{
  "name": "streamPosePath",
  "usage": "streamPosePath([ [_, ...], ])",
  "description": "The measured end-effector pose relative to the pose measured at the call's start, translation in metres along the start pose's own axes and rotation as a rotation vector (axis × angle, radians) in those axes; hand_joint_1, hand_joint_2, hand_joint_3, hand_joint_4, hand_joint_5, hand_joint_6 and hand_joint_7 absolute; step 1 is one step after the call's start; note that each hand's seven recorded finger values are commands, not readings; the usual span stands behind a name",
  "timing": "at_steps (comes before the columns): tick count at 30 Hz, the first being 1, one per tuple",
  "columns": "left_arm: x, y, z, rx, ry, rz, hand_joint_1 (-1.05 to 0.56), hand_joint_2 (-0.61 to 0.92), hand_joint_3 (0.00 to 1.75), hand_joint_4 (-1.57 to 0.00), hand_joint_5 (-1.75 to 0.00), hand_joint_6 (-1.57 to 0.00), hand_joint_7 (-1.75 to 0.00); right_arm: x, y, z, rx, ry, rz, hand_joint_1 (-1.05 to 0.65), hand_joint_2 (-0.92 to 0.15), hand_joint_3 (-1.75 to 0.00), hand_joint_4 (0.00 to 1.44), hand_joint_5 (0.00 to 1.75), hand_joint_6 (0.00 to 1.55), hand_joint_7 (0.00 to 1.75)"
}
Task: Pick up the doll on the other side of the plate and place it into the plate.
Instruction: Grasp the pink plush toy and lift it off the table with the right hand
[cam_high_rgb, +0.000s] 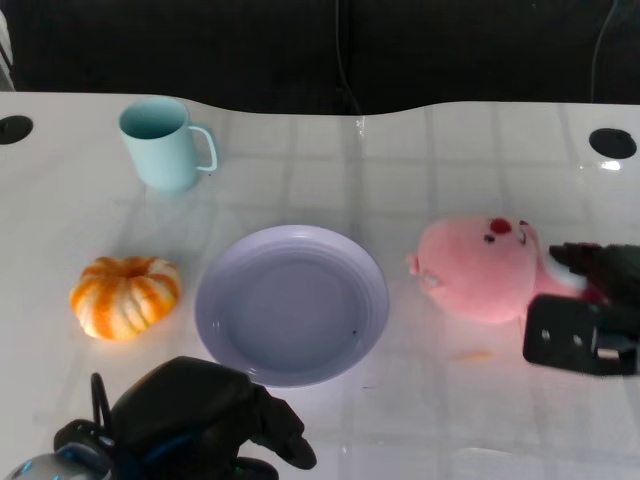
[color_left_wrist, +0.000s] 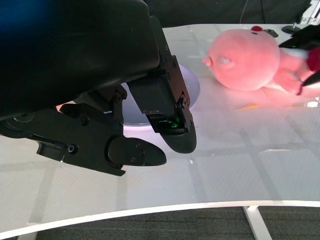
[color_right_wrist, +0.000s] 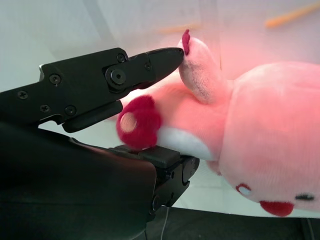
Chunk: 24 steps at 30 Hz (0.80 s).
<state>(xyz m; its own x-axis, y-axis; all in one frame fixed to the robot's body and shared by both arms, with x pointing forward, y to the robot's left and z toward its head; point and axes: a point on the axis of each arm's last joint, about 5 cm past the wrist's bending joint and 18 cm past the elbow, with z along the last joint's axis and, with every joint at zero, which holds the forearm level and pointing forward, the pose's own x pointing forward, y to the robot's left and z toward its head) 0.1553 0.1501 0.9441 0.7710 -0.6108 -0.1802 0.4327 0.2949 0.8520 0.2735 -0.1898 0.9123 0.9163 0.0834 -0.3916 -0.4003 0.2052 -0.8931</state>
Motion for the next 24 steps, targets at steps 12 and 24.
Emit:
streamPosePath([
  [12, -0.001, -0.002, 0.006, -0.013, -0.007, 0.003, -0.26, 0.92, 0.24, -0.78, -1.28, -1.11, -0.01, 0.019, 0.014, 0.003, 0.193, 0.019, -0.143, -0.13, -0.92, -0.12, 0.81, 1.03, 1.17, 0.07],
  [24, -0.001, 0.003, 0.007, -0.013, -0.007, 0.003, -0.25, 0.92, 0.24, -0.73, -1.35, -1.1, -0.01, 0.019, 0.031, 0.012, 0.414, 0.026, -0.355, -0.16, -0.39, -1.3, 0.89, 1.75, 0.74, 1.74],
])
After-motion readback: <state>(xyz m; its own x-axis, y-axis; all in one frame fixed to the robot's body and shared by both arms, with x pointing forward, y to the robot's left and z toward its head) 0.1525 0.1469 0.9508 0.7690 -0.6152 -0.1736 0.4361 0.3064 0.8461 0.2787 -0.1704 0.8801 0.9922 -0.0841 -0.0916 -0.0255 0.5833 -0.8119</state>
